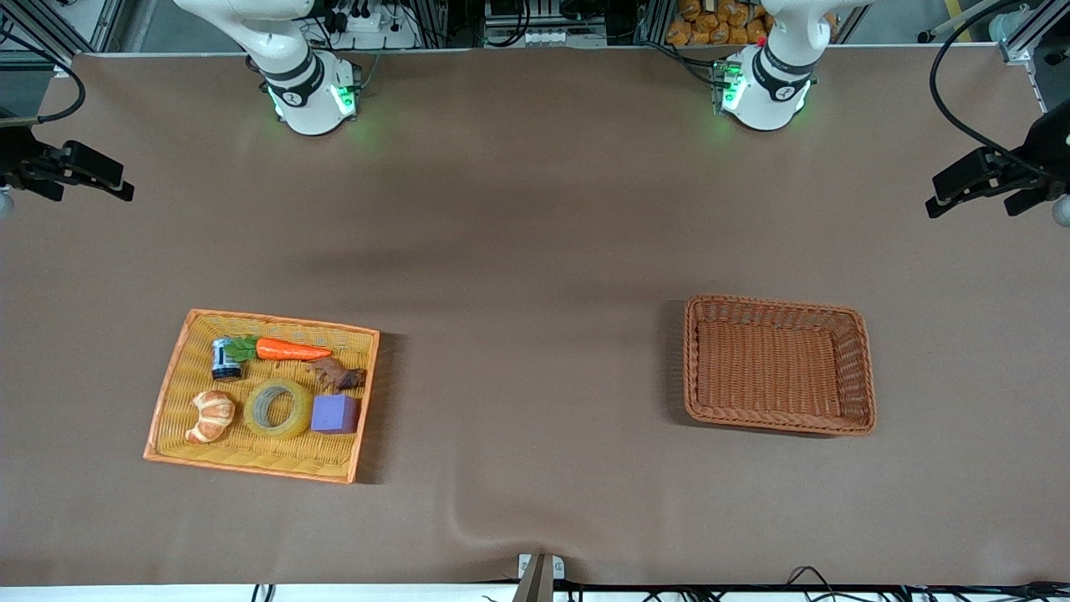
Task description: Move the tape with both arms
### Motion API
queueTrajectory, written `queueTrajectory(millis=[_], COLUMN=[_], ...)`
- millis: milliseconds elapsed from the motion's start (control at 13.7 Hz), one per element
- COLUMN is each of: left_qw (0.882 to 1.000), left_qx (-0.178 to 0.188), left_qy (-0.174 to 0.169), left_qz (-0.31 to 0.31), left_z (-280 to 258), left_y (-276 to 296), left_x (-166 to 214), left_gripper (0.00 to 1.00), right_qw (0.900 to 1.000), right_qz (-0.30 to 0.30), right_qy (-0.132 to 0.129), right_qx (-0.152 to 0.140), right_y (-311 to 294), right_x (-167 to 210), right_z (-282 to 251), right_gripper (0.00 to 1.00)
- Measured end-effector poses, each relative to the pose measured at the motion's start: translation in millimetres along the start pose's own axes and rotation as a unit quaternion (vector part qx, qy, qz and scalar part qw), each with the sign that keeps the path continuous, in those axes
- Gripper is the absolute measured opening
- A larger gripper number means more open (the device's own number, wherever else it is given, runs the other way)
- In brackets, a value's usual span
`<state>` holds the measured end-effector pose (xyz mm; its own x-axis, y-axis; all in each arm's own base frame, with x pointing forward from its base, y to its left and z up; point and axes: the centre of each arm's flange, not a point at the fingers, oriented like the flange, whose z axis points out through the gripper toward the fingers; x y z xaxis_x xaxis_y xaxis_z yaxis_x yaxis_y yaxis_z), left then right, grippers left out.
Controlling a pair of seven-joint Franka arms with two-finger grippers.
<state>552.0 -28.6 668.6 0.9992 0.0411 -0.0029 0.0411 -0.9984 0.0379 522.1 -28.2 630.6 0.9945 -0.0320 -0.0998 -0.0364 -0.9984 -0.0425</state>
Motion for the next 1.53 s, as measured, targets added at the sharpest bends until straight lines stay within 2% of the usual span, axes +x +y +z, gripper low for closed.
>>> queueTrajectory(millis=[510,1167,1531], left_qw=[1.0,1.0,1.0], left_qx=[0.008,0.011,0.011], left_qy=[-0.022,-0.022,-0.02], left_qz=[0.003,0.005,0.005], left_z=[0.5,-0.4,-2.2], left_y=[1.8,4.3,4.2], left_x=[-6.4,-7.0,-7.1], left_gripper=[1.0,1.0,1.0], right_qw=[1.0,1.0,1.0], right_qz=[0.005,0.002,-0.003], right_qy=[-0.001,-0.004,0.003], right_qx=[0.0,0.002,0.001], right_y=[5.1,16.3,13.1], right_x=[0.7,7.5,15.2], right_z=[0.9,9.4,14.3], right_gripper=[1.0,1.0,1.0])
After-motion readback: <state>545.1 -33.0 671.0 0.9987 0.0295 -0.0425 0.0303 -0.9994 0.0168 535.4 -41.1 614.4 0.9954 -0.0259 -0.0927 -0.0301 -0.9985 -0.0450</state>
